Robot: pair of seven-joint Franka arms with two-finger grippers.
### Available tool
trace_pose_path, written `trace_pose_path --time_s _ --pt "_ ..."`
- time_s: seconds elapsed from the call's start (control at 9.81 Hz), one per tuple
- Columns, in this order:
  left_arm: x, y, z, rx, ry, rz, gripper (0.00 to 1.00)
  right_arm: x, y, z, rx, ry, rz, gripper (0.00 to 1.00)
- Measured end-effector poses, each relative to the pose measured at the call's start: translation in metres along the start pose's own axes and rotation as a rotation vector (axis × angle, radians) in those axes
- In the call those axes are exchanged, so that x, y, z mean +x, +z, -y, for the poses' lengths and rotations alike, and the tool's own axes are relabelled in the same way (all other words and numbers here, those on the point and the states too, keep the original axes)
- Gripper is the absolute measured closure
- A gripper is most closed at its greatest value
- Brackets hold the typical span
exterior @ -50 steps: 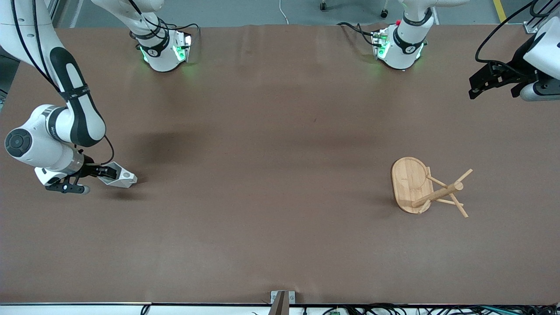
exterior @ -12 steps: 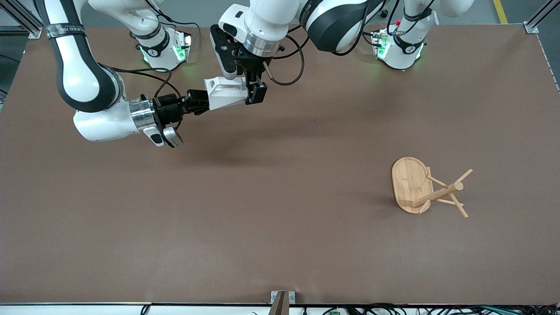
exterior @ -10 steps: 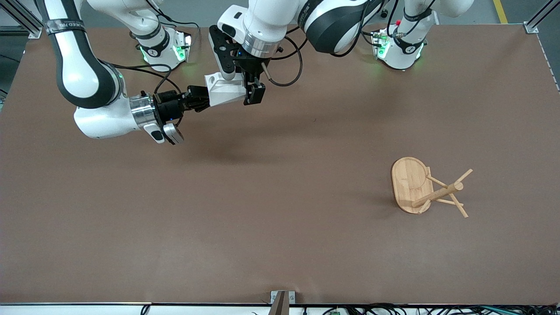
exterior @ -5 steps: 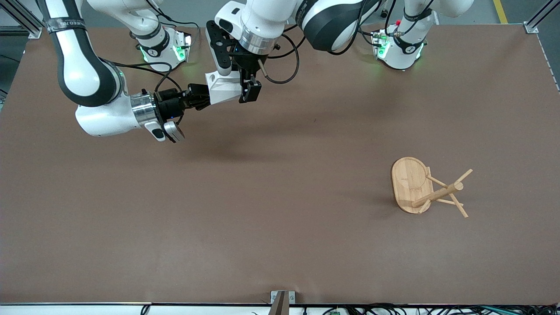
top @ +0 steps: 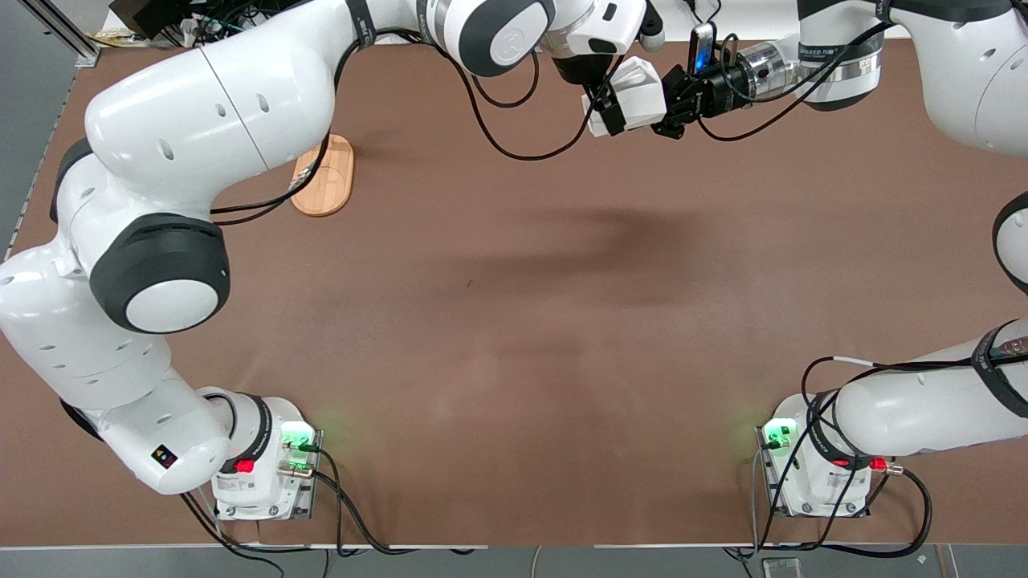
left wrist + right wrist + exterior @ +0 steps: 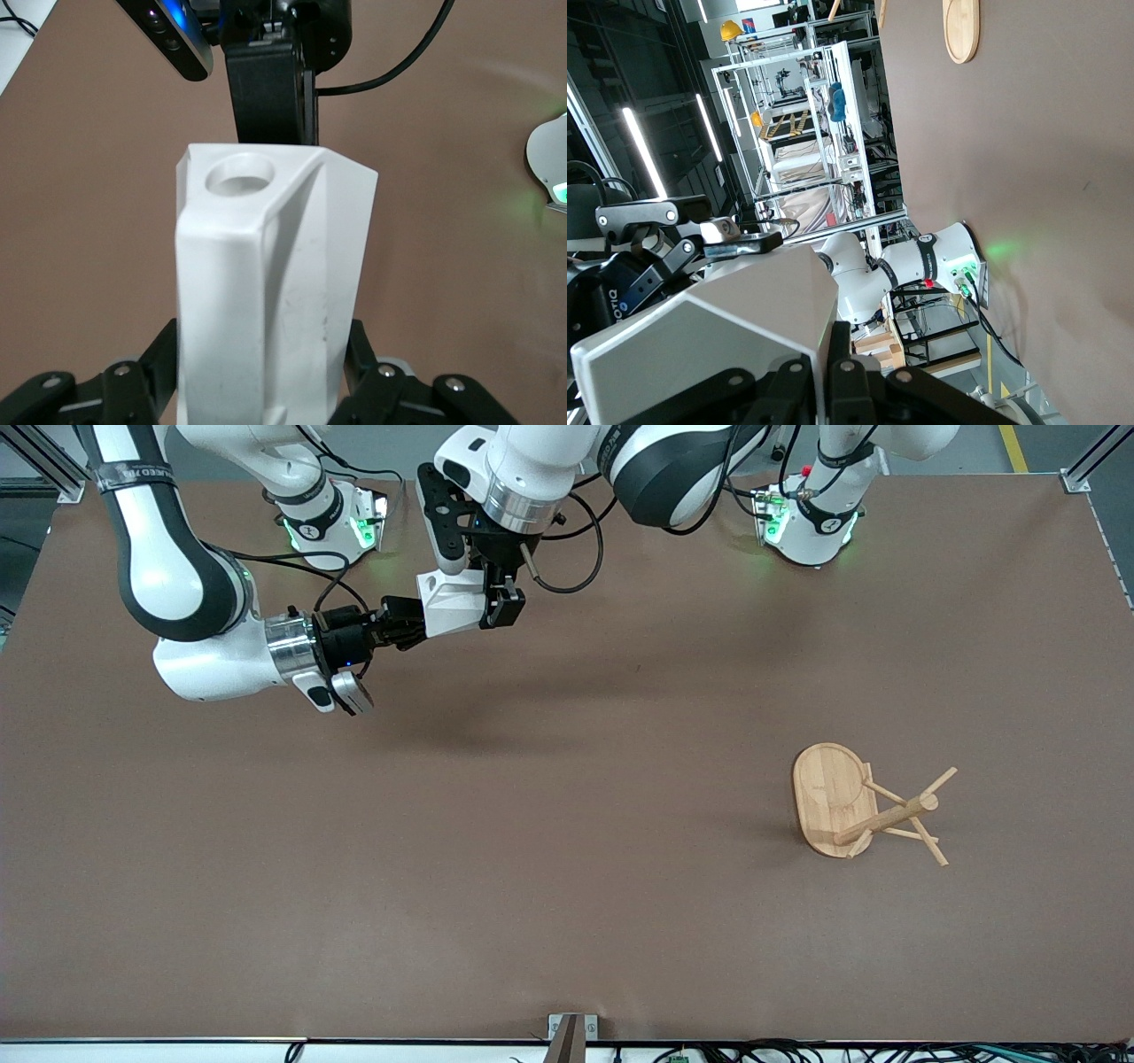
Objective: Hang cup on rack
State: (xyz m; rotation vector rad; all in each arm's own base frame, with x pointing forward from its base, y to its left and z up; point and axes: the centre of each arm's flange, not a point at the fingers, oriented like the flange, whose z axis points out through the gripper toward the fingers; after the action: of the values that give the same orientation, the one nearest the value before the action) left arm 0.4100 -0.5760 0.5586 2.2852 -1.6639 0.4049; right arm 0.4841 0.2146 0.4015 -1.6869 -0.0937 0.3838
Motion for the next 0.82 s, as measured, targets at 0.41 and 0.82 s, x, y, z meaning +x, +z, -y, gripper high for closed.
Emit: trace_pose_path --time_s 0.41,0.82 --pt "-0.002 0.004 0.005 0.002 0.006 0.005 0.25 0.000 -0.010 0.005 0.008 0.004 -0.013 0.37" --pt "-0.004 0.009 0.012 0.003 0.014 0.012 0.25 0.003 -0.103 0.068 -0.281 0.073 -0.067 0.00"
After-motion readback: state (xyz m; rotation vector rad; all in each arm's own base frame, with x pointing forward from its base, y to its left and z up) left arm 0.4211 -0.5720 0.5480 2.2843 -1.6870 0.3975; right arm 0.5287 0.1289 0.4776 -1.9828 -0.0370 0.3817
